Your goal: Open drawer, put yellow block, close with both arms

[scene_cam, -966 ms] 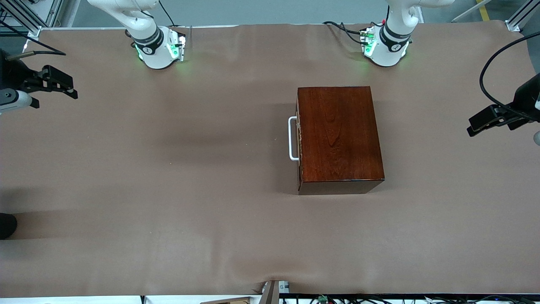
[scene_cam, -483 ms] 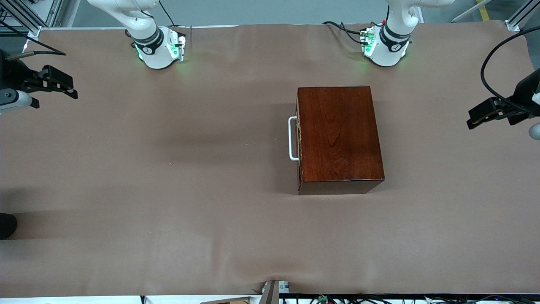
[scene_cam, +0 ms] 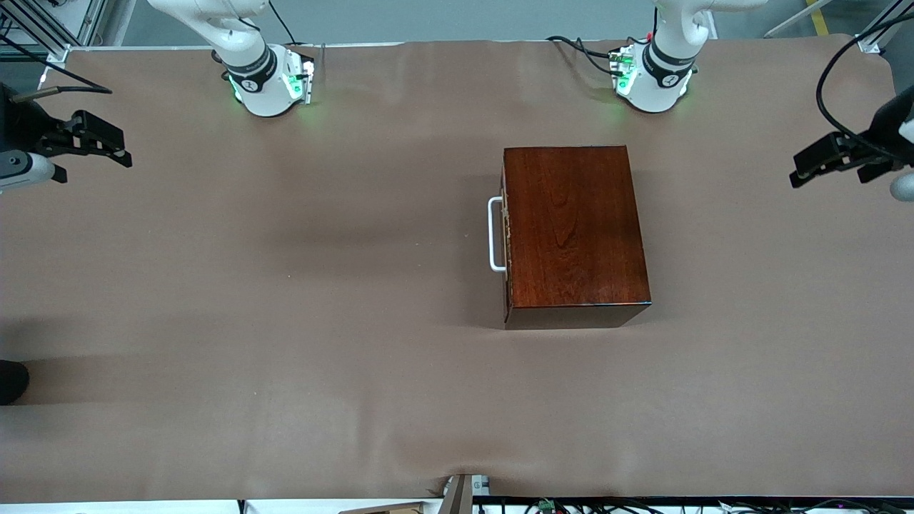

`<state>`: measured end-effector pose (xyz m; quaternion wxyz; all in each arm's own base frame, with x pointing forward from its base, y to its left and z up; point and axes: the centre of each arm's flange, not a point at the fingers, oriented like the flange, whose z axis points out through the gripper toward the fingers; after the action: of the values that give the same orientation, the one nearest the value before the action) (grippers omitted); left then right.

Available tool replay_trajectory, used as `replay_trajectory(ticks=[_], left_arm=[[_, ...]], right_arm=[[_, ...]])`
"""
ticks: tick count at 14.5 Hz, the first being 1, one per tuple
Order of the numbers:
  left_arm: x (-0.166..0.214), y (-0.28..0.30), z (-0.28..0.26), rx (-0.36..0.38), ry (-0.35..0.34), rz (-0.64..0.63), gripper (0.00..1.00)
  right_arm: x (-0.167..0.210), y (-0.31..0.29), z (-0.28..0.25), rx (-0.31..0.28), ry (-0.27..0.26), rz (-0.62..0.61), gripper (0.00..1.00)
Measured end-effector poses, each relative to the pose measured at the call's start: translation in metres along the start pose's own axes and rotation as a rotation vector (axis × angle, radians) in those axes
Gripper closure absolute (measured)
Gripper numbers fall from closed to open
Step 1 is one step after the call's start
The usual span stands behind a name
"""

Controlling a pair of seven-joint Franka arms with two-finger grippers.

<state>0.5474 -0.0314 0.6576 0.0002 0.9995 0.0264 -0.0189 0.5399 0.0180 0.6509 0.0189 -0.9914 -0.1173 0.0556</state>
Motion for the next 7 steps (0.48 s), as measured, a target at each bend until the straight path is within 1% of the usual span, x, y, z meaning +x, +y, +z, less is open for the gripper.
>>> replay_trajectory(ticks=[7], left_arm=[[-0.037, 0.025, 0.011, 0.021, 0.003, 0.043, 0.00]], right_arm=[[0.000, 0.000, 0.001, 0.000, -0.001, 0.000, 0.00]])
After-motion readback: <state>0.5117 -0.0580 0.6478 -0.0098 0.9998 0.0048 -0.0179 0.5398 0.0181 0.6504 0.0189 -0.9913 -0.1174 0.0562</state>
